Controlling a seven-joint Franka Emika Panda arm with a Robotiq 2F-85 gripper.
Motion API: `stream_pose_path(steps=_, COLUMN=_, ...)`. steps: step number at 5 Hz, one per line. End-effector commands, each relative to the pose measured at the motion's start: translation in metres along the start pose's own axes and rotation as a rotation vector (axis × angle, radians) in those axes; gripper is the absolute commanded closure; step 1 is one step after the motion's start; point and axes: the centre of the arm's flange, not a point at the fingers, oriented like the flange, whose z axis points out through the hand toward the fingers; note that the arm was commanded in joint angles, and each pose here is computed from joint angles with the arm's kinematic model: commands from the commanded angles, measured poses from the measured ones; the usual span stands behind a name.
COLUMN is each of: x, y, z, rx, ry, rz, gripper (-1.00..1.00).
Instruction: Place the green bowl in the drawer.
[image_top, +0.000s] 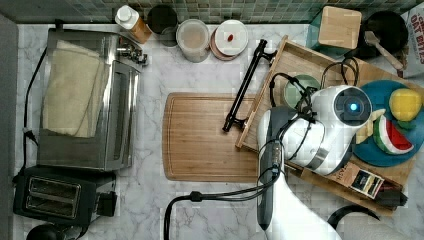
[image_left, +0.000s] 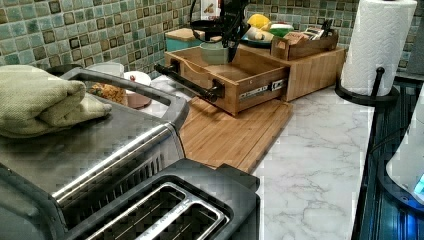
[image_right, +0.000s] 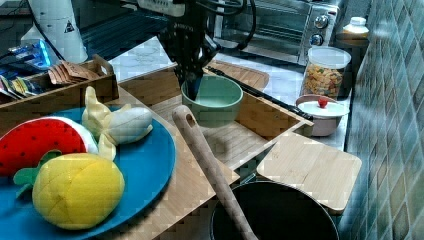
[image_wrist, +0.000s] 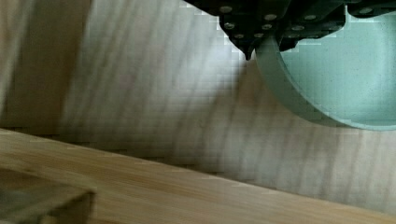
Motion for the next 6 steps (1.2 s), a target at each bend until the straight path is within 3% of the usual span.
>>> stream_pose_path(steps=1, x=0.015, y=0.026, z=0.008, rx=0.036, ry=-0.006, rz=0.064, gripper=1.0)
stream_pose_path(steps=2, x=0.007, y=0.024, z=0.019, rx=0.02, ry=-0.033, rz=0.06, gripper=1.0)
stream_pose_path(steps=4, x=0.003, y=0.025, z=0.037, rx=0.037, ry=-0.016, rz=0.07, gripper=1.0)
stream_pose_path(steps=5, x=-0.001, y=0.025, z=0.035, rx=0.027, ry=-0.025, rz=0.068, gripper=0.07)
stream_pose_path(steps=6, x=-0.001, y=0.024, z=0.032, rx=0.014, ry=-0.025, rz=0.059, gripper=-1.0)
